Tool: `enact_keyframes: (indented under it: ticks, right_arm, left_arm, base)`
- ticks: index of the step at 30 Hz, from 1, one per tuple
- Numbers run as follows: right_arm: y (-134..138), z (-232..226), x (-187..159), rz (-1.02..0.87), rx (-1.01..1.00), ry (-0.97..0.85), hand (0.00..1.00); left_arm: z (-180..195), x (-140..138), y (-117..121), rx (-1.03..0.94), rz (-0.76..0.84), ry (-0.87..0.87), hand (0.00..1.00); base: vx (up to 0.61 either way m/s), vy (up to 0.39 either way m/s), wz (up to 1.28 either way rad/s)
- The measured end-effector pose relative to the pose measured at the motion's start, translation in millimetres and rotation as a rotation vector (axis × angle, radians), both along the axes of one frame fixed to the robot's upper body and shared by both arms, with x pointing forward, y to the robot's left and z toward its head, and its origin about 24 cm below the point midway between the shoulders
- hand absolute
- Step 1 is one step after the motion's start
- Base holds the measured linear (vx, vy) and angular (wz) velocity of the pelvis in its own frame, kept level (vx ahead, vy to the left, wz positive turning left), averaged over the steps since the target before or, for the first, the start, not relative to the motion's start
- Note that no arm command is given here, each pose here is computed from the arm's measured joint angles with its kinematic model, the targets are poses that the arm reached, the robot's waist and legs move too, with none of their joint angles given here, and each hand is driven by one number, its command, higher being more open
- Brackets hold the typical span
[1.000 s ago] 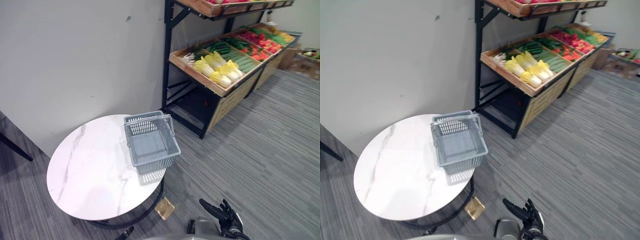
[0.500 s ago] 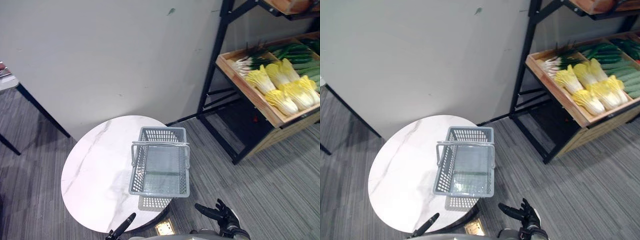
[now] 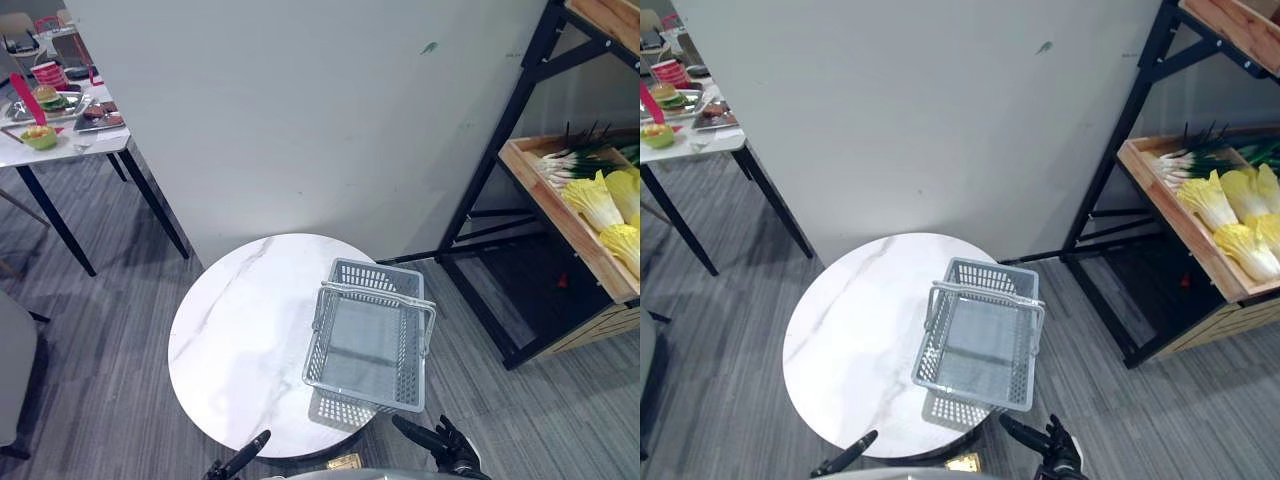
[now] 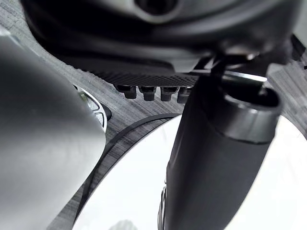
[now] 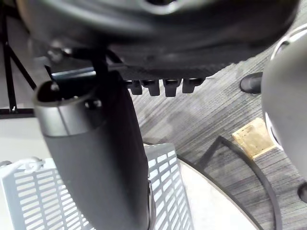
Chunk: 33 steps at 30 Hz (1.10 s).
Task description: Pick vegetable in the basket
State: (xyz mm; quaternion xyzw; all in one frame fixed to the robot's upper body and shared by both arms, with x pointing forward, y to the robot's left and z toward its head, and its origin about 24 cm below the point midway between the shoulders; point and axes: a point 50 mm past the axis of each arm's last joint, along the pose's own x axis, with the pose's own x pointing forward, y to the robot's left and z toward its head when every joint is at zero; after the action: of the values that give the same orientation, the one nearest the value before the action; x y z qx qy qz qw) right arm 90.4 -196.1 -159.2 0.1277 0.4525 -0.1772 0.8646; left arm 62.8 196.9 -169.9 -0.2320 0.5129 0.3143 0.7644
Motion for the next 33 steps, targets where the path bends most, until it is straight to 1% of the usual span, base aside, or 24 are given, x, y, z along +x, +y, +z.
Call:
enact_keyframes:
  ticks: [4, 9, 12, 13, 16, 17, 19, 20, 21, 22, 23, 24, 25, 27, 29, 30, 31, 33]
  right_arm:
    - [-4.7, -0.4, -2.6, -0.027, -0.028, 0.019, 1.00]
    - [-7.4, -3.4, -10.3, -0.098, -0.069, 0.098, 1.00]
    - [-12.3, -5.9, -21.7, -0.282, -0.067, 0.158, 1.00]
    - [-13.2, -6.2, -23.1, -0.314, -0.064, 0.165, 1.00]
    - [-24.7, -4.2, -25.6, -0.447, -0.077, 0.162, 1.00]
    - [-32.3, -1.3, -23.2, -0.494, -0.094, 0.139, 1.00]
    - [-48.3, 7.8, -12.8, -0.541, -0.141, 0.064, 1.00]
    - [-61.7, 17.2, -1.8, -0.557, -0.183, -0.007, 1.00]
    - [-76.0, 30.0, 12.1, -0.524, -0.252, -0.083, 1.00]
    - [-83.2, 38.5, 21.0, -0.498, -0.295, -0.131, 1.00]
    - [-94.8, 58.5, 41.0, -0.451, -0.373, -0.242, 1.00]
    - [-99.9, 70.9, 52.7, -0.421, -0.413, -0.303, 1.00]
    - [-106.9, 101.6, 80.7, -0.307, -0.525, -0.435, 1.00]
    - [-104.8, 132.0, 106.4, -0.179, -0.617, -0.566, 1.00]
    - [-87.4, 170.0, 138.8, 0.038, -0.729, -0.730, 1.00]
    - [-82.2, 177.6, 144.7, 0.090, -0.760, -0.764, 1.00]
    - [-72.2, 190.4, 155.1, 0.212, -0.829, -0.811, 1.00]
    - [-57.5, 207.1, 169.1, 0.392, -0.896, -0.875, 1.00]
  left_arm:
    - [-0.6, 0.5, -3.6, 0.004, -0.057, 0.011, 1.00]
    - [-0.7, 2.2, -2.6, 0.010, -0.099, 0.025, 1.00]
    - [0.7, 6.7, 2.6, 0.034, -0.140, 0.023, 1.00]
    - [1.1, 7.6, 4.9, 0.041, -0.142, 0.021, 1.00]
    - [3.2, 11.6, 13.3, 0.064, -0.154, 0.008, 1.00]
    - [3.8, 12.6, 15.6, 0.070, -0.155, 0.004, 1.00]
    - [4.3, 13.3, 17.1, 0.078, -0.166, 0.003, 1.00]
    - [4.9, 13.9, 19.4, 0.084, -0.169, 0.001, 1.00]
    - [5.3, 15.1, 19.2, 0.086, -0.174, -0.002, 1.00]
    - [5.3, 15.6, 18.4, 0.087, -0.184, -0.002, 1.00]
    - [5.2, 16.2, 17.0, 0.087, -0.204, -0.001, 1.00]
    - [5.6, 16.6, 18.7, 0.093, -0.214, -0.001, 1.00]
    - [6.5, 19.1, 18.6, 0.100, -0.245, -0.005, 1.00]
    - [7.4, 21.1, 19.5, 0.109, -0.274, -0.007, 1.00]
    - [8.0, 21.4, 21.8, 0.111, -0.286, 0.001, 1.00]
    - [8.3, 22.0, 22.3, 0.112, -0.286, -0.001, 1.00]
    - [9.0, 23.1, 23.5, 0.116, -0.287, -0.004, 1.00]
    - [10.2, 23.2, 27.1, 0.129, -0.287, -0.004, 1.00]
  base:
    - [0.01, -0.069, -0.10]
    - [0.01, -0.039, -0.16]
    - [0.02, -0.010, -0.05]
    - [0.02, -0.008, -0.05]
    - [-0.01, -0.004, -0.11]
    - [-0.04, 0.001, -0.17]
    - [-0.03, 0.001, -0.12]
    - [0.00, 0.000, 0.00]
    - [0.00, 0.000, 0.00]
    - [-0.03, 0.016, 0.00]
    - [0.00, 0.000, 0.00]
    - [0.00, 0.000, 0.00]
    - [0.00, 0.000, 0.00]
    - [0.00, 0.000, 0.00]
    - [-0.02, 0.000, 0.12]
    - [-0.03, -0.014, 0.19]
    - [-0.03, -0.008, 0.19]
    - [-0.03, -0.014, 0.21]
